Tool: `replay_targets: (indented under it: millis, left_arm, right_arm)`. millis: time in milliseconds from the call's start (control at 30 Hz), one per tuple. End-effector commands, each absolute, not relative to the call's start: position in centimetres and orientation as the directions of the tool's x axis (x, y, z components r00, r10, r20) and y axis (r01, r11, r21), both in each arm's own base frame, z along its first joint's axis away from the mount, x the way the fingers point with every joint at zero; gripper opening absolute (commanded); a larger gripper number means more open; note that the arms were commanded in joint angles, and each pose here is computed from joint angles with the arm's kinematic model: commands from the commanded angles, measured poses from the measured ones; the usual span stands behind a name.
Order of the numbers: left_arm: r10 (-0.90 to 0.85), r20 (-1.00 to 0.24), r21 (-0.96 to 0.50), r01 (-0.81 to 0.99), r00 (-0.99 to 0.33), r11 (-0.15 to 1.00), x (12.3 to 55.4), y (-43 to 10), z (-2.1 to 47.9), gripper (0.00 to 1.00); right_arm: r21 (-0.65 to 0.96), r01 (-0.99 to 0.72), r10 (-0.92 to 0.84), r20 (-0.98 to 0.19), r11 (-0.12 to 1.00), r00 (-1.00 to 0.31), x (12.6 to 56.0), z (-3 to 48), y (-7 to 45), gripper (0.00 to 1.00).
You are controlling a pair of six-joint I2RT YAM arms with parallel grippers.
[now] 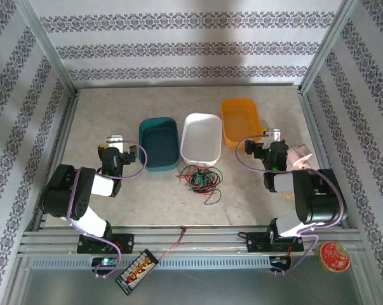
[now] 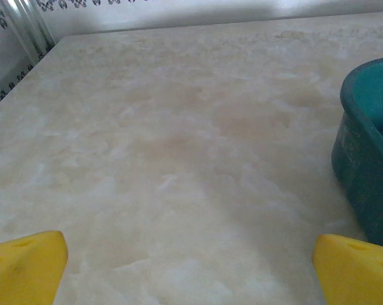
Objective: Untangle the cables
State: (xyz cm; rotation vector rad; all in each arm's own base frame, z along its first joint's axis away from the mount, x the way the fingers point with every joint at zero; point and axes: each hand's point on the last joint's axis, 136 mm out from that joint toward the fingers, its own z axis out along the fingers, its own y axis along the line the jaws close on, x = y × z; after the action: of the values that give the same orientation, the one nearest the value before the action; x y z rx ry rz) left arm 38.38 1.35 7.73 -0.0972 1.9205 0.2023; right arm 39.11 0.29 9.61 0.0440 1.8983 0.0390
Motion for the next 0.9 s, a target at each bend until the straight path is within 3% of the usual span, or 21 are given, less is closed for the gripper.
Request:
replay_targets:
  millis: [0,867]
  left_arm:
    - [0.037,-0.956,0.097,-0.195,-0.292,0.976,39.33,2.02,9.39,0.99]
    - [0.034,-0.954,0.093,-0.187,-0.297,0.978,39.41,1.93,9.34,0.99]
  right_arm:
    - [0.042,0.01,0.043,-0.958,0.999,-0.282,39.9,10.76,0.15,0.98]
    - [0.024,0.017,0.028,-0.959,1.0,-0.282,39.87,10.72,0.34,0.98]
